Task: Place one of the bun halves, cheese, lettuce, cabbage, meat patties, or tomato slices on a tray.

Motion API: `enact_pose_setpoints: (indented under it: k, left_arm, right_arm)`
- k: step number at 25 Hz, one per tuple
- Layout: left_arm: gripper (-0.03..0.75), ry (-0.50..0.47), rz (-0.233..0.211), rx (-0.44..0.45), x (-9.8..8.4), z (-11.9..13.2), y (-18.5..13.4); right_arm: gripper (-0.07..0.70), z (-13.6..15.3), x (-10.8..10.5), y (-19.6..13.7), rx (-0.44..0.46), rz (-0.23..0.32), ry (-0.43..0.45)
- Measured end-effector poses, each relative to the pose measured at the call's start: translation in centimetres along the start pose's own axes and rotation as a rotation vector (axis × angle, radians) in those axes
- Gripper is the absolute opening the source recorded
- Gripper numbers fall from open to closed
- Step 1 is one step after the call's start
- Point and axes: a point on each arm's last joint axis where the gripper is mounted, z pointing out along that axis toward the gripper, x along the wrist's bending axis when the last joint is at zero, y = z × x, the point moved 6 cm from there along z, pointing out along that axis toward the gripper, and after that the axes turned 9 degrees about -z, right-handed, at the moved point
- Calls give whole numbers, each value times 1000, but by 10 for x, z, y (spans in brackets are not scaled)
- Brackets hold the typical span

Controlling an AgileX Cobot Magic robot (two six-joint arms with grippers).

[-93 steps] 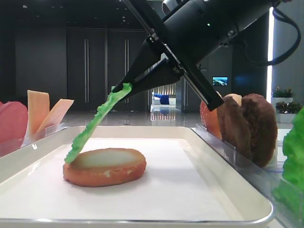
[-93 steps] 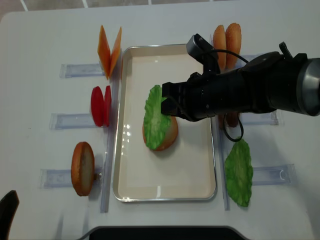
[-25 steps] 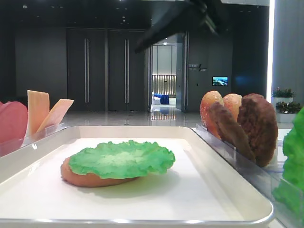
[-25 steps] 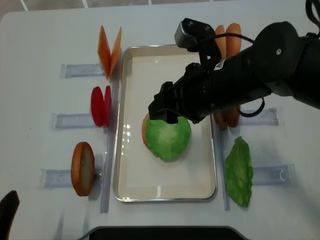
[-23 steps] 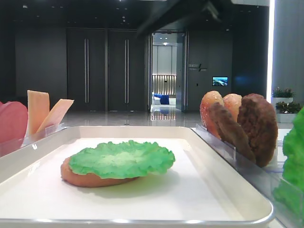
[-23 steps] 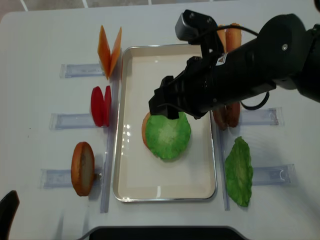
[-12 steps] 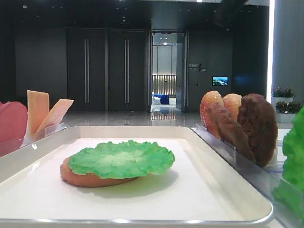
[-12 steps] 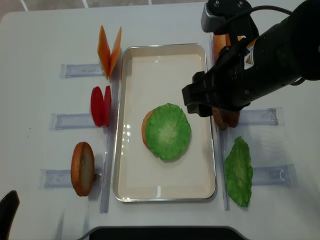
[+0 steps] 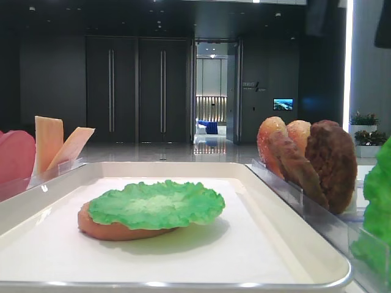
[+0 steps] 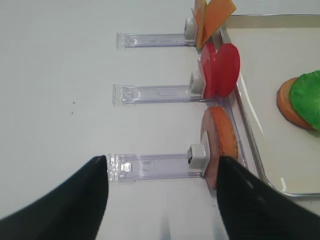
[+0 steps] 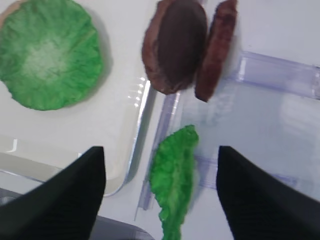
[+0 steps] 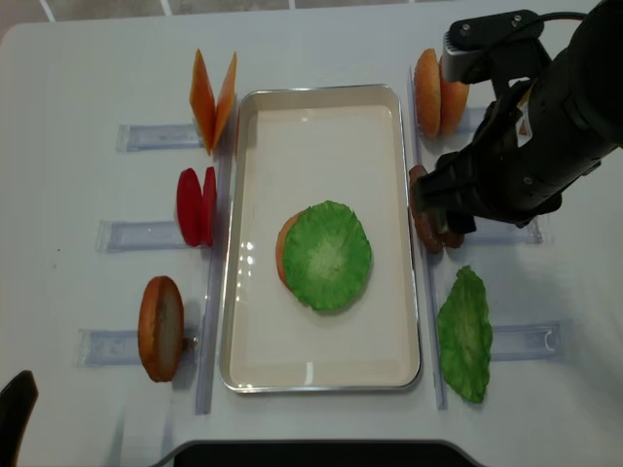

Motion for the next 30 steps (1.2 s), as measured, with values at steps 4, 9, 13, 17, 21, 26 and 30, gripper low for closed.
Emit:
enact_pose_setpoints:
  k: [4,9,13,17,21,26,30]
  left_arm:
    - [517,0,0,0,0,0,0]
    - [517,0,0,0,0,0,0]
    - [517,0,0,0,0,0,0]
    - [517,0,0,0,0,0,0]
    - [517,0,0,0,0,0,0]
    - [517,0,0,0,0,0,0]
    - [517,0,0,0,0,0,0]
  right_arm:
    - [455,-4,-33,-1,24,69,-41]
    - [455,-14,-99,-6,37,172,-153]
    - [455,-24,-159,-25,75,287,-217]
    - [455,-34,-201,-48,92,401,-247]
    - [455,-41,-219,-61,92,456,-269]
    - [455,-55,-207,-73,39,459,-285]
    - [455,-61,-186,-100,3,464,-294]
